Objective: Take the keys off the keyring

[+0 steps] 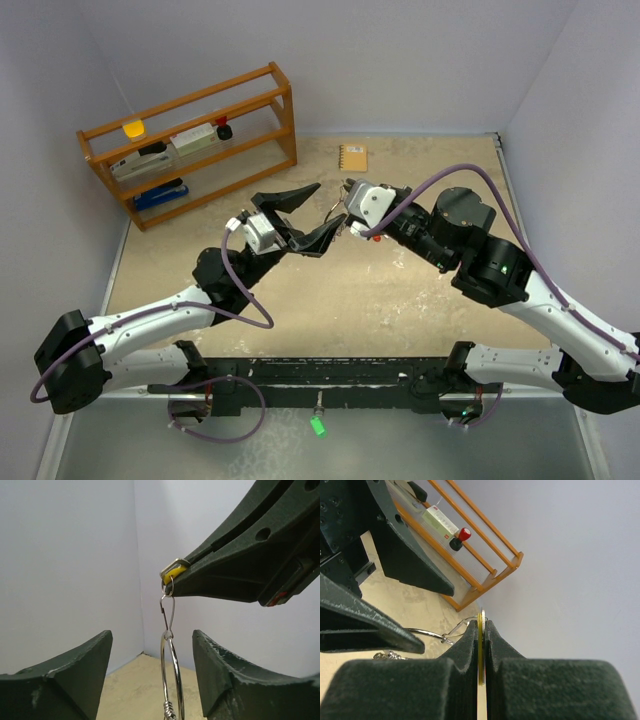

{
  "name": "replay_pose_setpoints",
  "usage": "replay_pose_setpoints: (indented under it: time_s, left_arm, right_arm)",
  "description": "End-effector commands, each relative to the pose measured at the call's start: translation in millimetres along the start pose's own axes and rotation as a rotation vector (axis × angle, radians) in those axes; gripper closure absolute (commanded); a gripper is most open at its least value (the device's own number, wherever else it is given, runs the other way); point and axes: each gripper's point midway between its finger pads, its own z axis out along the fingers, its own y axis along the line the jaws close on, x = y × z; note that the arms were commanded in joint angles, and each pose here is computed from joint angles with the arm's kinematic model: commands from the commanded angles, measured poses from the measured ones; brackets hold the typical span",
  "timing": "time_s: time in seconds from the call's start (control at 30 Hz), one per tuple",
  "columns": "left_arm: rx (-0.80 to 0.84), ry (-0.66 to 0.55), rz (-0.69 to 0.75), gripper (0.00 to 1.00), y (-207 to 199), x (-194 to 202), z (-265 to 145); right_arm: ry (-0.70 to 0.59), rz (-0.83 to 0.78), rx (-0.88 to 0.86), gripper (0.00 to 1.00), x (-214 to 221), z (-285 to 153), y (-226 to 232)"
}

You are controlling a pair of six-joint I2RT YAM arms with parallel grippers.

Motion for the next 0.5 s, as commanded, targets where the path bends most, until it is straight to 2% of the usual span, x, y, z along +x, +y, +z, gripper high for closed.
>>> replay_pose_setpoints:
  time_s: [0.0,0.1,0.2,0.47]
  left_arm:
    - [-0.033,-0.144,-0.039,0.41,5,-37,8]
    - [-0.036,-0.145,-0.049,0.5,5,-33,10]
    - [-0.035,-0.141,-0.059,0.54,4,-28,12]
    - [-0.031,-0.128,-0.088,0.52,-2,-23,17]
  right_arm:
    - [-0.052,0.026,0.073,1.0,-13,1,-17]
    - [-0.052,0.026,0.072,1.0,-13,2,-16]
    - [-0.048,0.025,0.071,1.0,-12,3,-15]
    - [-0.044,0.022,0.072,1.0,-10,6,-14]
